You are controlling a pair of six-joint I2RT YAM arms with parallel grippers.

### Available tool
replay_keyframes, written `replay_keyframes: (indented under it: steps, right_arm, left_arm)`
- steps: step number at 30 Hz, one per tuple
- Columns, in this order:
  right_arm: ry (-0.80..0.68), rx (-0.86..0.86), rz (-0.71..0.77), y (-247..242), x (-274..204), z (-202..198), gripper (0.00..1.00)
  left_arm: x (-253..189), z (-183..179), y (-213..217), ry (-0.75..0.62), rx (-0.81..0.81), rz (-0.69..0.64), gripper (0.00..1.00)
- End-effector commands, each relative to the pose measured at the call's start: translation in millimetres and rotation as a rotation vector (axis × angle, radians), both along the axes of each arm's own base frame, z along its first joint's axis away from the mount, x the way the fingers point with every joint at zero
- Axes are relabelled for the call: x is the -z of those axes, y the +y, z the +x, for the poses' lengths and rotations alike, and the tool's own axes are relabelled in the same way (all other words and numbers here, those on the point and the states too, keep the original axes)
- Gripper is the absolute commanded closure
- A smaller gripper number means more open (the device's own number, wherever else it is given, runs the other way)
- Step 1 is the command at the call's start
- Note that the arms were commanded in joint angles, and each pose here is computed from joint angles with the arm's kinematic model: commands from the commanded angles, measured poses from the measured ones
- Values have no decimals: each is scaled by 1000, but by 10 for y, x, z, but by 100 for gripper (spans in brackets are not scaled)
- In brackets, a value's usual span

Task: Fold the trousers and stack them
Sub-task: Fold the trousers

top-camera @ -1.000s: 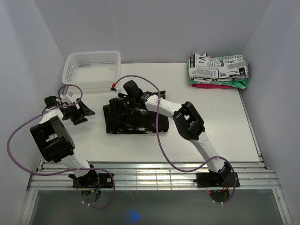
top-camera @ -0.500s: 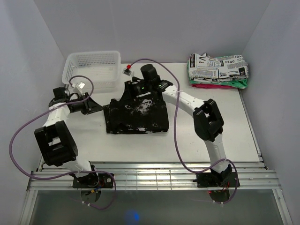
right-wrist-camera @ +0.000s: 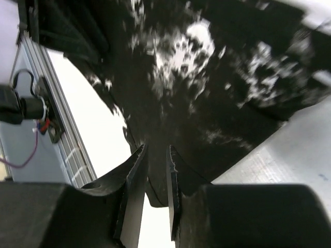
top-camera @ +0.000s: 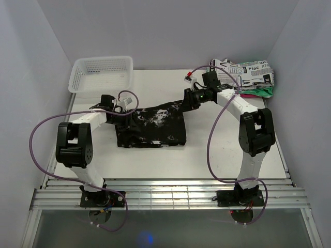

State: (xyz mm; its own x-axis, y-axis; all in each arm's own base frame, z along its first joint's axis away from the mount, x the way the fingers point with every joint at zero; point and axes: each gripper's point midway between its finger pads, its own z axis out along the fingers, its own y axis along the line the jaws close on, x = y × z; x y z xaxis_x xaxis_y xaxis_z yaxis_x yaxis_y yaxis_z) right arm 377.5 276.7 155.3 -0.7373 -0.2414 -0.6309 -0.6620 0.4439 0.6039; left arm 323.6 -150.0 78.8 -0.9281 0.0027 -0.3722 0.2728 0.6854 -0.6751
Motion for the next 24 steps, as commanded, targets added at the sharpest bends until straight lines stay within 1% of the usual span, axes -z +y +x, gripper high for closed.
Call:
replay_keyframes:
  steps: [1, 2, 3, 4, 6, 7, 8, 9, 10, 11, 14, 15, 16, 17, 18, 19, 20, 21, 22, 23, 24]
  right_arm:
    - [8, -114, -24, 35, 183, -266, 73]
    - [34, -106, -41, 13, 299, -275, 73]
    - [45, -96, -60, -10, 365, -278, 73]
    - [55, -89, -75, -40, 421, -298, 72]
    - [63, -62, -99, -130, 524, -327, 68]
    - [66, -51, -93, -159, 524, -331, 64]
    - [45, -37, -77, -186, 459, -303, 63]
    - [66, -23, -65, -215, 461, -330, 62]
    - [65, 1, -60, -281, 443, -282, 57]
    - [59, 17, -58, -319, 412, -252, 54]
    - [77, 90, -79, -464, 510, -131, 46]
    - [65, 107, -61, -473, 531, -66, 43]
    - [114, 133, -50, -464, 591, -86, 39]
    - [142, 139, -40, -444, 674, -82, 38]
    - [124, 131, 5, -384, 657, -28, 36]
    - [186, 160, 31, -360, 730, -77, 30]
    - [206, 175, 50, -346, 784, -76, 28]
    - [214, 175, 76, -316, 803, -91, 26]
    - [176, 179, 116, -285, 832, -51, 21]
    - [231, 199, 141, -259, 889, -65, 21]
    - [251, 184, 170, -229, 903, -92, 20]
  left_arm:
    - [173, -131, 279, 56, -12, 166, 52]
    - [192, -158, 340, 74, -27, 174, 52]
    - [173, -150, 476, 51, -38, 186, 52]
    - [189, -183, 601, 66, -68, 185, 52]
    - [139, -188, 723, 35, -62, 178, 48]
    - [23, -190, 695, 7, -47, 145, 45]
    - [-60, -168, 687, -26, -36, 128, 43]
    - [-161, -151, 666, -65, -23, 105, 40]
    - [-258, -121, 648, -112, -7, 94, 38]
    - [-438, -78, 610, -169, 2, 66, 37]
    - [-587, 49, 617, -215, -9, 69, 36]
    - [-580, 85, 630, -209, -17, 75, 36]
    - [-567, 122, 651, -201, -29, 86, 36]
    - [-502, 167, 689, -177, -48, 93, 36]
    - [-506, 222, 725, -176, -66, 99, 37]
    - [-499, 267, 756, -175, -84, 99, 37]
    - [-501, 297, 799, -163, -108, 89, 36]
    - [-500, 344, 814, -159, -115, 83, 36]
    - [-500, 372, 838, -155, -125, 81, 36]
    - [-502, 397, 890, -150, -142, 78, 36]
    - [-495, 420, 896, -141, -147, 63, 36]
